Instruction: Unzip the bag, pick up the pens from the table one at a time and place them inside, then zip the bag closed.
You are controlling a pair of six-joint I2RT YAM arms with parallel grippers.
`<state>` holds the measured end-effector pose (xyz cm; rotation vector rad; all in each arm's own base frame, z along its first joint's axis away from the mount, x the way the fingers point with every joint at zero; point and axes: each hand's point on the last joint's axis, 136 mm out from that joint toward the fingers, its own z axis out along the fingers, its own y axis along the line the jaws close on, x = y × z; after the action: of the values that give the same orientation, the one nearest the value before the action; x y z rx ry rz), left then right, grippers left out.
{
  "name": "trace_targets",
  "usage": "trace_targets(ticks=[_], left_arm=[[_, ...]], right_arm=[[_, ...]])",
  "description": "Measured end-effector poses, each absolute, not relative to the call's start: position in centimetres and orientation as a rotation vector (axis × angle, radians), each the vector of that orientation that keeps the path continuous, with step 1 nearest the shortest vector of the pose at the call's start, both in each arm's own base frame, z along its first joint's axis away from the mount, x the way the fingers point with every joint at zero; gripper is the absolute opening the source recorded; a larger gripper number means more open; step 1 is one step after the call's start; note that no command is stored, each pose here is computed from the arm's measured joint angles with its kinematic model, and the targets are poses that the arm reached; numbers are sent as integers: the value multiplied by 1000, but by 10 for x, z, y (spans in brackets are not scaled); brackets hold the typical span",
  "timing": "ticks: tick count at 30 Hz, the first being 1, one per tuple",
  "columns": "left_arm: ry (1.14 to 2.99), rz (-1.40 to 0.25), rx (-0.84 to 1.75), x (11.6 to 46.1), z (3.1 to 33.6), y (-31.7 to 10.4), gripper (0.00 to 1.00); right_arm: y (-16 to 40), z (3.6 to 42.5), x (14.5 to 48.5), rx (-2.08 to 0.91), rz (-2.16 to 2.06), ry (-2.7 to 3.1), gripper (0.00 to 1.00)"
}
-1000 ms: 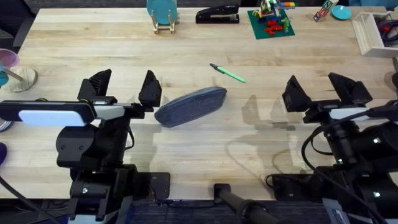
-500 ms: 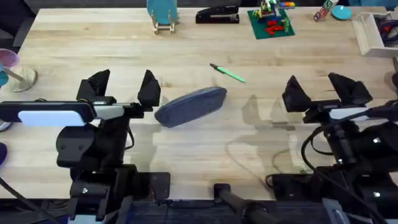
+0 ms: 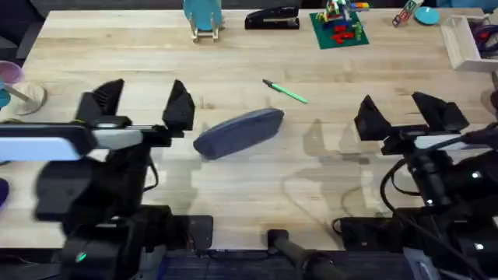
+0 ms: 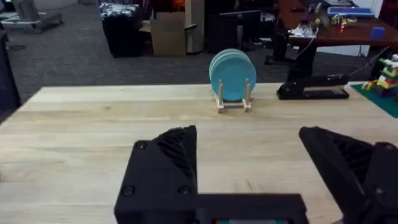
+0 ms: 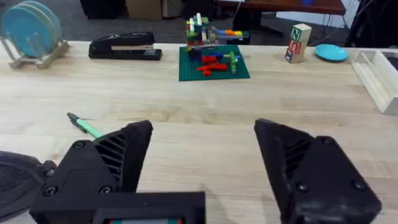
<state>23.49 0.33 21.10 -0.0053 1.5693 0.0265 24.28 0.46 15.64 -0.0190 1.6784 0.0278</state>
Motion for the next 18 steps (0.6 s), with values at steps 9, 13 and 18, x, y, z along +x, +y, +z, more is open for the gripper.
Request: trace_targets(ticks=[9,13,18], left_arm=[[1621,38,17,218,258,2,993],[1642,9,69,216,274,-6,993],[1672,-43,144,215,291,-20,993]], right_arm=[[5,190,232,-10,36,1693,997],[5,206,232,-8,37,1709,997],[5,235,238,-5,41,1724,995]])
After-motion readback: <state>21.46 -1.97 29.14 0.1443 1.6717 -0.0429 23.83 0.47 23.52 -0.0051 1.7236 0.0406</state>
